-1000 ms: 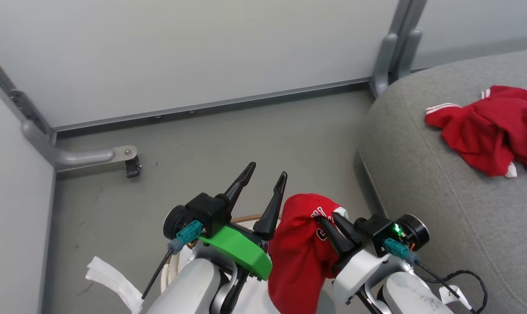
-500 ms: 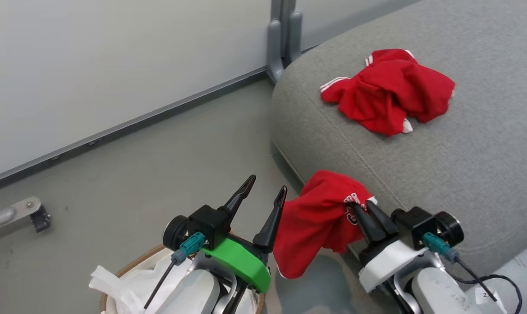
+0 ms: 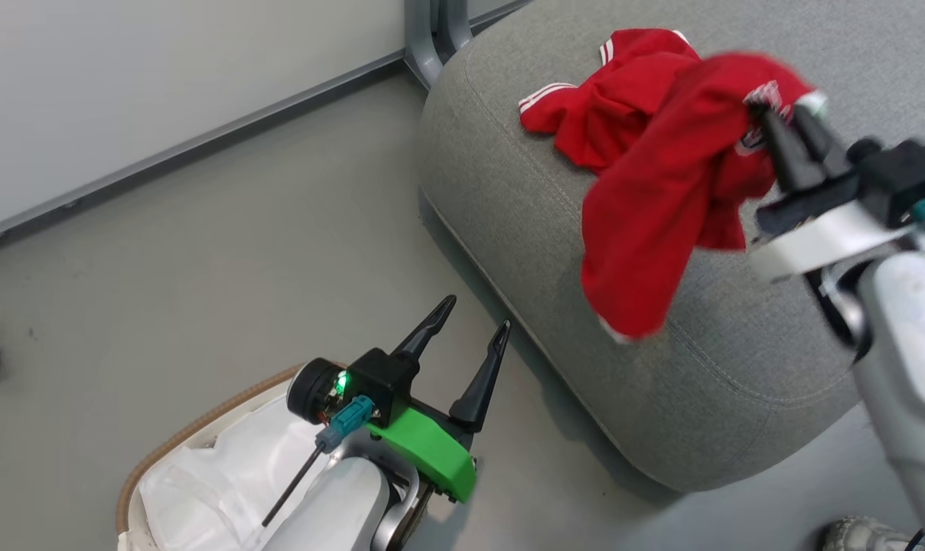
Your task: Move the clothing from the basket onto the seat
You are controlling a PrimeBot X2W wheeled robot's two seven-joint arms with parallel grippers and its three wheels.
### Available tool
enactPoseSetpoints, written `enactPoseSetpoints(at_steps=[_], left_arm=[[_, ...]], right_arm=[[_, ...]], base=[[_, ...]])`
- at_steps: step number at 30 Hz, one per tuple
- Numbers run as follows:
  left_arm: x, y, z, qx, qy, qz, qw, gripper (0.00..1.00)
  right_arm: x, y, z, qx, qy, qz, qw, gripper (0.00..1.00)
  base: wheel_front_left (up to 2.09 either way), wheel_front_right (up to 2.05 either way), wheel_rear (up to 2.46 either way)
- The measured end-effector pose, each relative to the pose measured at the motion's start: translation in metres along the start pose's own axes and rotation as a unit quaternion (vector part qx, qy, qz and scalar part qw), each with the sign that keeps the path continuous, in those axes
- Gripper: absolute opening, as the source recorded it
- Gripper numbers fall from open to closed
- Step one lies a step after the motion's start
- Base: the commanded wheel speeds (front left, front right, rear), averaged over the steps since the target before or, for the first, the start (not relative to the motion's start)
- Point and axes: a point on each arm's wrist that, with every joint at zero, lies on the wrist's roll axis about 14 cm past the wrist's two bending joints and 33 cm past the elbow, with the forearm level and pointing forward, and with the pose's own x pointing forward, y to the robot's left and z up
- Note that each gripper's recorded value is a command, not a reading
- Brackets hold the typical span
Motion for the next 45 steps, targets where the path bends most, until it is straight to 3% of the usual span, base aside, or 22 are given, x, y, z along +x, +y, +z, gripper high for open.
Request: enactPoseSetpoints(at_steps=[7,12,15,19,24,26,27,28,29,32,37,45], left_arm=[[0.003,0.028,-0.014,-0.009,0.008,0.008,1.000,1.00],[0.000,0.052,-0.020,-0.017,0.010,0.028,0.999,1.00],[-0.006,0.069,-0.027,-0.022,0.014,0.046,0.999,1.00],[-0.015,0.091,-0.035,-0.028,0.018,0.070,0.997,1.00],[-0.033,0.120,-0.049,-0.034,0.031,0.111,0.993,1.00],[-0.041,0.132,-0.053,-0.036,0.036,0.128,0.990,1.00],[-0.046,0.138,-0.056,-0.038,0.039,0.138,0.989,1.00],[-0.050,0.143,-0.058,-0.039,0.041,0.147,0.988,1.00],[-0.053,0.146,-0.060,-0.040,0.043,0.153,0.986,1.00],[-0.064,0.156,-0.064,-0.041,0.049,0.173,0.983,1.00],[-0.075,0.161,-0.057,-0.043,0.044,0.200,0.978,1.00],[-0.097,0.163,-0.026,-0.029,0.013,0.250,0.968,1.00]], right_arm=[[0.063,-0.071,0.048,-0.107,-0.054,-0.051,0.991,0.00],[0.086,-0.103,0.033,-0.148,-0.029,-0.093,0.984,0.00],[0.095,-0.117,0.007,-0.159,0.008,-0.114,0.981,0.00],[0.099,-0.107,-0.050,-0.143,0.071,-0.115,0.980,0.00],[0.072,-0.096,-0.137,-0.108,0.178,-0.134,0.969,0.00],[0.065,-0.088,-0.159,-0.095,0.202,-0.137,0.965,0.20],[0.062,-0.081,-0.170,-0.087,0.212,-0.138,0.964,0.43],[0.059,-0.075,-0.179,-0.079,0.221,-0.137,0.962,0.56],[0.055,-0.070,-0.187,-0.075,0.229,-0.135,0.961,1.00],[0.034,-0.058,-0.209,-0.056,0.257,-0.141,0.954,1.00],[0.003,-0.047,-0.215,-0.041,0.274,-0.144,0.950,1.00],[-0.028,-0.016,-0.192,0.019,0.248,-0.130,0.960,1.00]], base=[[0.00,0.00,0.00],[0.00,0.00,0.00],[0.00,0.00,0.00],[0.00,0.00,0.00],[0.00,0.00,0.00],[0.00,0.00,0.00],[0.00,0.00,0.00],[0.00,0.00,0.00],[0.00,0.00,0.00],[0.00,0.00,0.00],[0.00,0.00,0.00],[0.00,0.00,0.00]])
